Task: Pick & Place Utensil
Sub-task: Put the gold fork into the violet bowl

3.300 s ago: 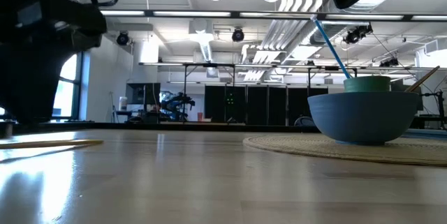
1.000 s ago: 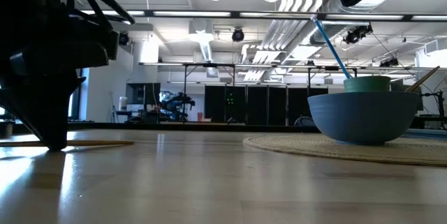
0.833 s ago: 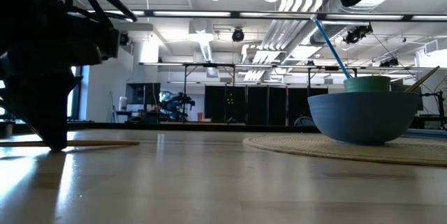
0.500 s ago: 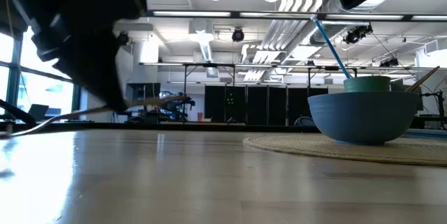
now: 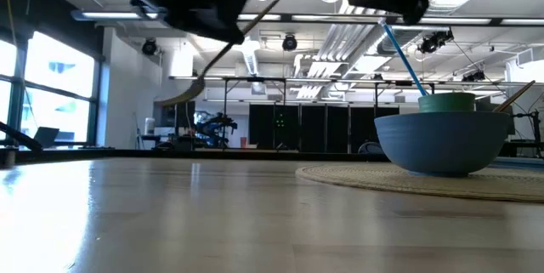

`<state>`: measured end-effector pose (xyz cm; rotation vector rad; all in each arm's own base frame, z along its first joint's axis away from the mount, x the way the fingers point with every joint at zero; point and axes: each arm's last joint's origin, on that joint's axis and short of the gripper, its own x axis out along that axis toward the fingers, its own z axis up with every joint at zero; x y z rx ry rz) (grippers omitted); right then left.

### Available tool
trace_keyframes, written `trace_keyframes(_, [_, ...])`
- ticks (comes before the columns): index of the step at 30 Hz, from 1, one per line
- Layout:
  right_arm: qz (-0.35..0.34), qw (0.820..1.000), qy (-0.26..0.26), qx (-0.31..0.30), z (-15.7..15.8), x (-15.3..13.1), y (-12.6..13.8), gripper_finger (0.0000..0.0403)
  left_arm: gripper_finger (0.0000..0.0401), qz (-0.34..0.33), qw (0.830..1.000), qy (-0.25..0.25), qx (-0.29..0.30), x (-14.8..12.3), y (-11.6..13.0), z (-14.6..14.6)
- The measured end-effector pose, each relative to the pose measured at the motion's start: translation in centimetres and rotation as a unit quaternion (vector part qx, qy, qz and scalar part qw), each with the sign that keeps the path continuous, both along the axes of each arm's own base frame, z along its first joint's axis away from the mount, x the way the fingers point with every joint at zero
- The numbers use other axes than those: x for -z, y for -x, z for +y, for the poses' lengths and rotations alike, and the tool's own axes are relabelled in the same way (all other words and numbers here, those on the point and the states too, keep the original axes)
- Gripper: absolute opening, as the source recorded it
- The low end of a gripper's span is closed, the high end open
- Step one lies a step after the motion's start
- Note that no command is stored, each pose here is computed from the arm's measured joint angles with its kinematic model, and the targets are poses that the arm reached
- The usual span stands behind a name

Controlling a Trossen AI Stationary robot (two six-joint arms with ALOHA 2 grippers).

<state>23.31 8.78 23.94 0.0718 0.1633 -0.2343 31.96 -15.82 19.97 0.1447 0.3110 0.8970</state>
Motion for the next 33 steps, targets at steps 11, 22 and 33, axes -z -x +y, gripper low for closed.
trace_keyframes(11, [-0.101, 0.995, -0.024, 0.016, -2.8, 0.6, -3.8, 0.0218, 0.0009, 0.012, 0.997, -0.079, -0.013, -2.1, -2.9, 0.7])
trace_keyframes(22, [-0.149, 0.985, -0.044, -0.08, -4.7, 0.5, -5.1, 0.021, 0.0024, 0.027, 0.995, -0.099, -0.012, -2.7, -3.2, 0.6])
trace_keyframes(33, [-0.169, 0.981, -0.042, -0.088, -5.8, 0.1, -5.2, 0.0141, 0.0027, 0.033, 0.994, -0.105, -0.012, -2.7, -3.2, 0.6])
